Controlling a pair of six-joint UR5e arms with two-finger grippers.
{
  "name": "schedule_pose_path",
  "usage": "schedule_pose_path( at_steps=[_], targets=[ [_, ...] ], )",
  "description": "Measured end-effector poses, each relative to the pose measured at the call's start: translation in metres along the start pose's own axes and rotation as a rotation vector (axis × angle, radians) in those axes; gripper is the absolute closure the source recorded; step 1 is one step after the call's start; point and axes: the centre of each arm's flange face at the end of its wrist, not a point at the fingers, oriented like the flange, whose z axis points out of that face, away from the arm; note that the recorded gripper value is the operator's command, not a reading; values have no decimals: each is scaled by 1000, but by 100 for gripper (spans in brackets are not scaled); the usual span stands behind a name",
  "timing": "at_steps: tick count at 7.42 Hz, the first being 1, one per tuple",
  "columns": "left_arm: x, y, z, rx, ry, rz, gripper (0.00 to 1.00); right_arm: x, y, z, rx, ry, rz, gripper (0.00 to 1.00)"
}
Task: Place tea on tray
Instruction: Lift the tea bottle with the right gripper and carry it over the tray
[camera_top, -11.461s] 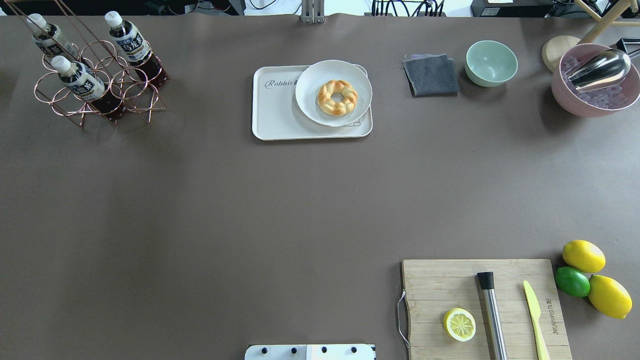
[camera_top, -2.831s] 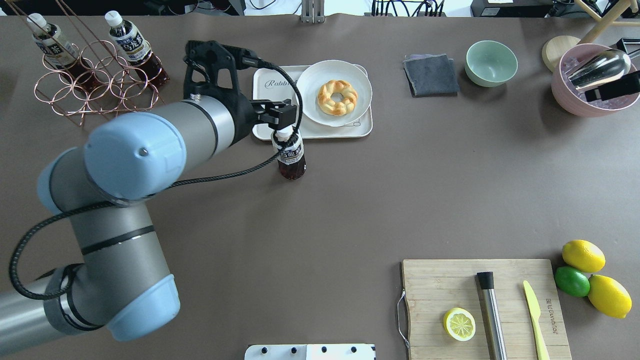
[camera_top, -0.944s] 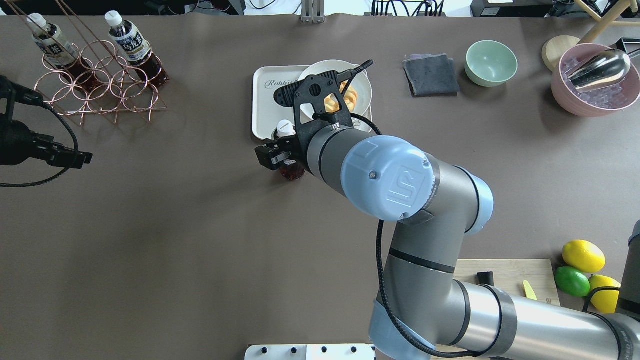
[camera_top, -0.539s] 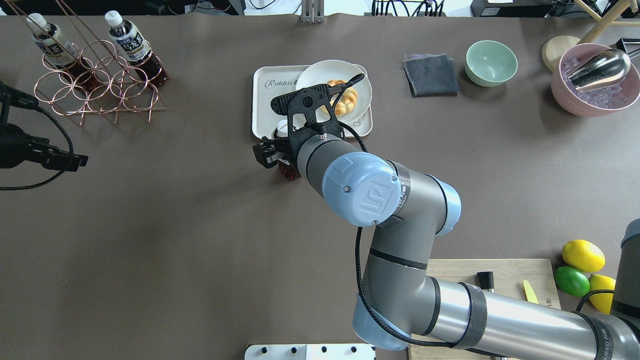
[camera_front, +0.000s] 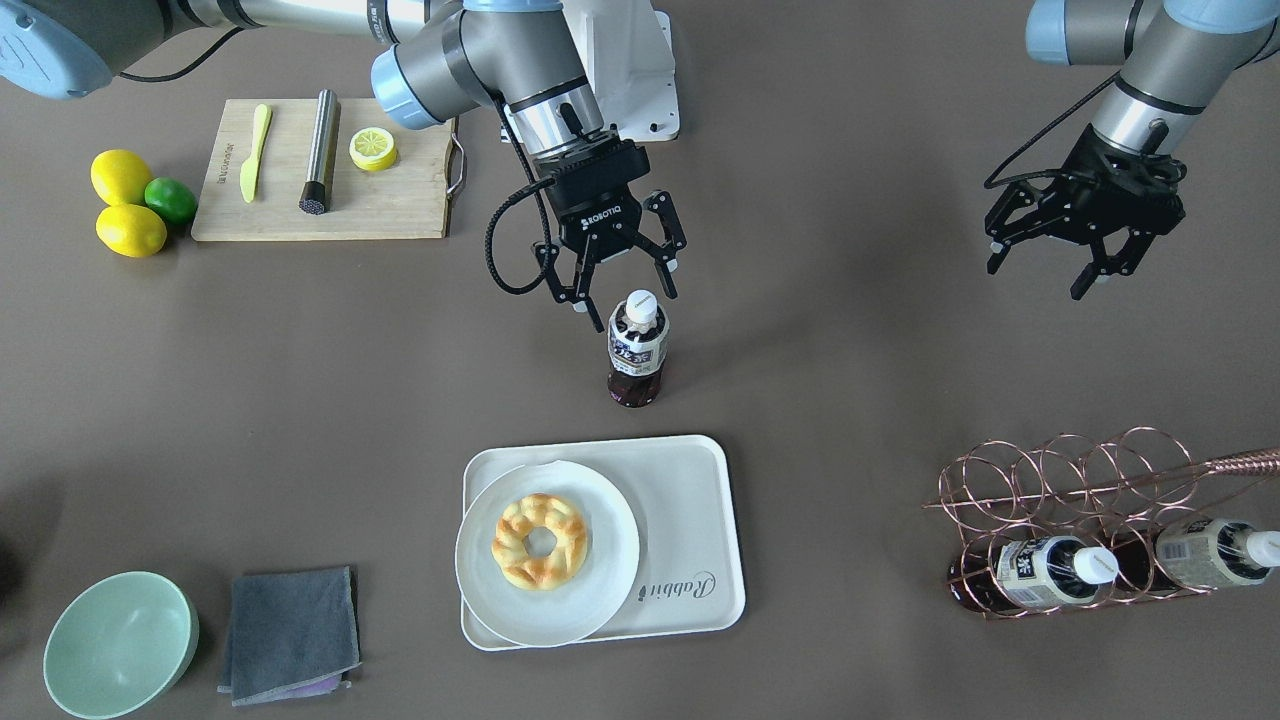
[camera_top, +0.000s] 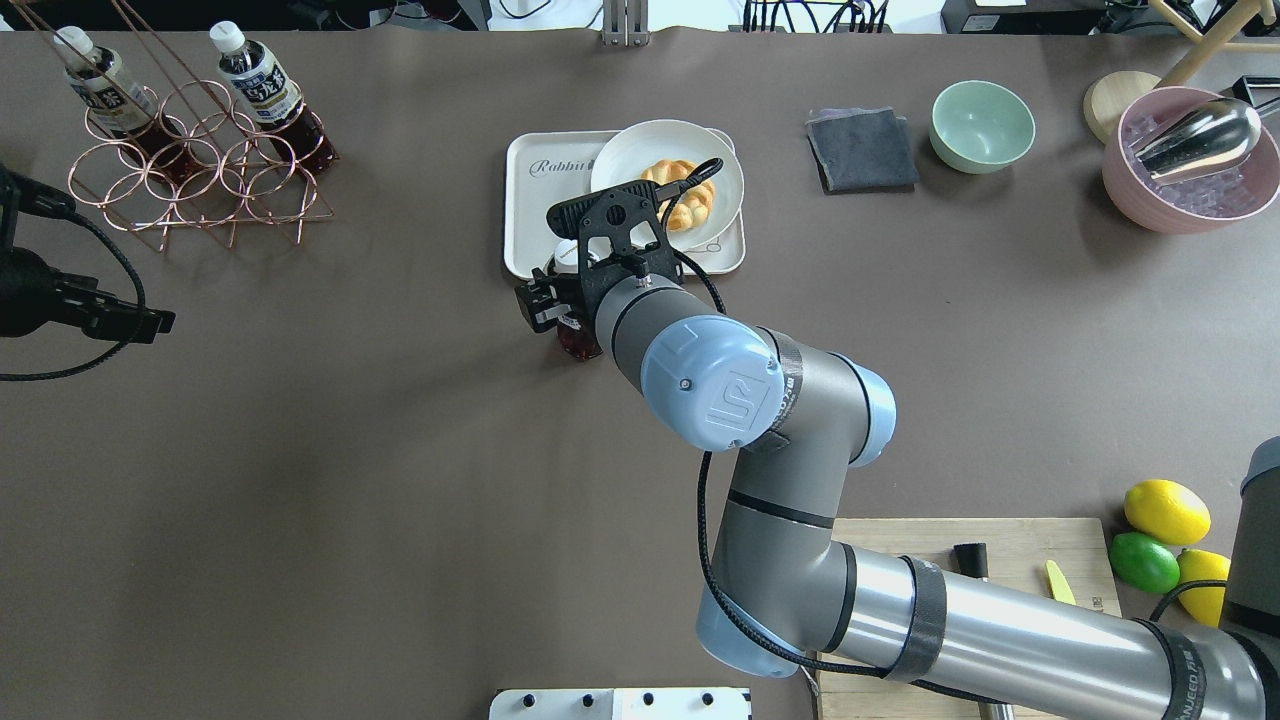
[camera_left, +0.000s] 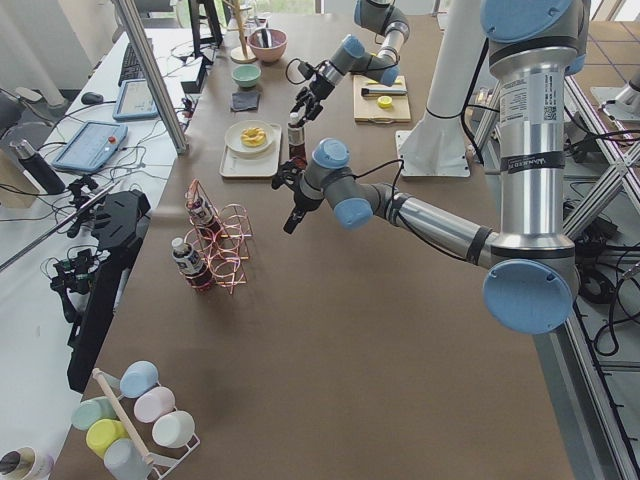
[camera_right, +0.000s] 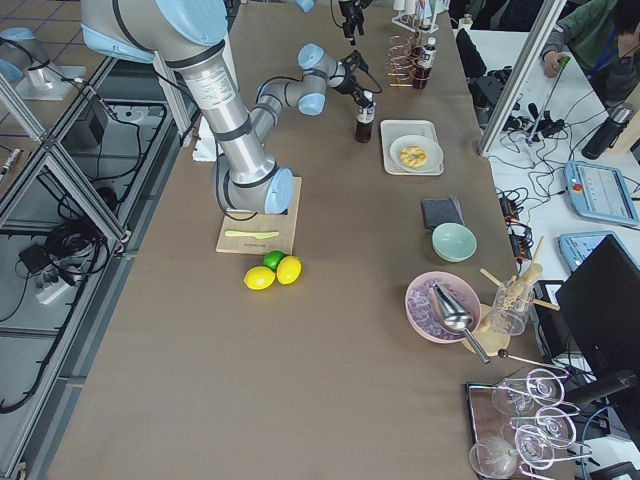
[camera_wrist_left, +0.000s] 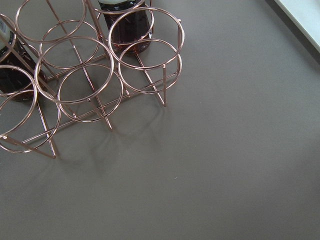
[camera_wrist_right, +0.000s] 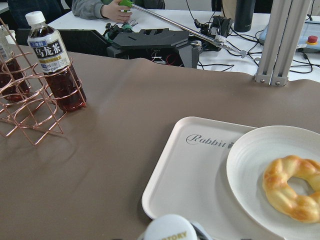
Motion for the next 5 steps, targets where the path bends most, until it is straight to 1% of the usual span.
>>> schedule_pose_path(
  at_steps=[3, 5],
  targets=[
    [-1, -1, -1, 2, -1, -1, 0, -7, -12, -3, 38, 8, -18, 24],
    [-1, -1, -1, 2, -2, -2, 0, -9, -15, -3, 46, 12, -25, 28]
  ],
)
